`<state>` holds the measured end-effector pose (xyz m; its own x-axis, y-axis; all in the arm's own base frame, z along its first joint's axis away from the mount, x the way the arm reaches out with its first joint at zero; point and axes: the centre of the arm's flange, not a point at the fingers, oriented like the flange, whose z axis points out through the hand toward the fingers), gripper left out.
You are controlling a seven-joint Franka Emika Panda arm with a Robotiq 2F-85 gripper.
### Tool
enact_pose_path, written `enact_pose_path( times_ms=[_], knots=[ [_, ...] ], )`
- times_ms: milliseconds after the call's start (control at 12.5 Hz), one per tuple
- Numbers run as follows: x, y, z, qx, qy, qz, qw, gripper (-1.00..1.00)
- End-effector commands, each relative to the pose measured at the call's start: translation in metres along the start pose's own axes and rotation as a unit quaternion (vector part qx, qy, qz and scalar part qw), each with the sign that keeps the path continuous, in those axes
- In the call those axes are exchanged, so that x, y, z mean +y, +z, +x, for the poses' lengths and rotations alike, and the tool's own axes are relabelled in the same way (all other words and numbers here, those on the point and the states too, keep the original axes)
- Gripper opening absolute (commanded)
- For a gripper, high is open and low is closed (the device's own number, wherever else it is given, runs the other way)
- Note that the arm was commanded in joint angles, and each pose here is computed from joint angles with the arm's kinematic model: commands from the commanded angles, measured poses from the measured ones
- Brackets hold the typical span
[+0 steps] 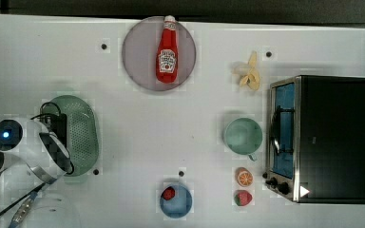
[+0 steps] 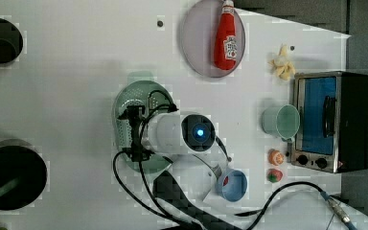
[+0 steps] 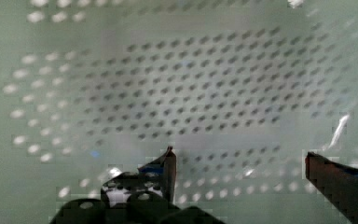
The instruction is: Drag strainer right to left.
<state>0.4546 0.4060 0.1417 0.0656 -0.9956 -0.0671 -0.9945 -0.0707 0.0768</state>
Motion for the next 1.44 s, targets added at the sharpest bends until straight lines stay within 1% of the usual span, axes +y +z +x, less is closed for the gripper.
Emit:
enact_pose_path(
  times_ms=[80, 320, 480, 560, 720, 800, 960, 1040, 1200, 1280, 1360, 1440],
  knots=[
    [-0.031, -0.090, 0.021, 0.000, -0.048, 0.018, 0.999, 1.00],
    [-0.037, -0.177, 0.060, 0.029, -0.142, 0.005, 0.989, 1.00],
    [-0.038, -0.239, 0.099, 0.041, -0.178, 0.001, 0.983, 1.00],
    [-0.037, -0.269, 0.121, 0.043, -0.182, 0.004, 0.982, 1.00],
    [-0.035, -0.325, 0.169, 0.043, -0.177, 0.019, 0.983, 1.00],
    [-0.031, -0.349, 0.197, 0.043, -0.184, 0.020, 0.982, 1.00],
    [-0.021, -0.389, 0.260, 0.037, -0.223, 0.018, 0.974, 1.00],
    [-0.017, -0.407, 0.292, 0.033, -0.233, 0.026, 0.972, 1.00],
    [-0.004, -0.435, 0.355, 0.026, -0.223, 0.041, 0.974, 1.00],
    [0.005, -0.445, 0.382, 0.024, -0.217, 0.039, 0.975, 1.00],
    [0.014, -0.452, 0.404, 0.024, -0.223, 0.038, 0.974, 1.00],
    [0.020, -0.457, 0.420, 0.025, -0.241, 0.039, 0.969, 1.00]
  ],
)
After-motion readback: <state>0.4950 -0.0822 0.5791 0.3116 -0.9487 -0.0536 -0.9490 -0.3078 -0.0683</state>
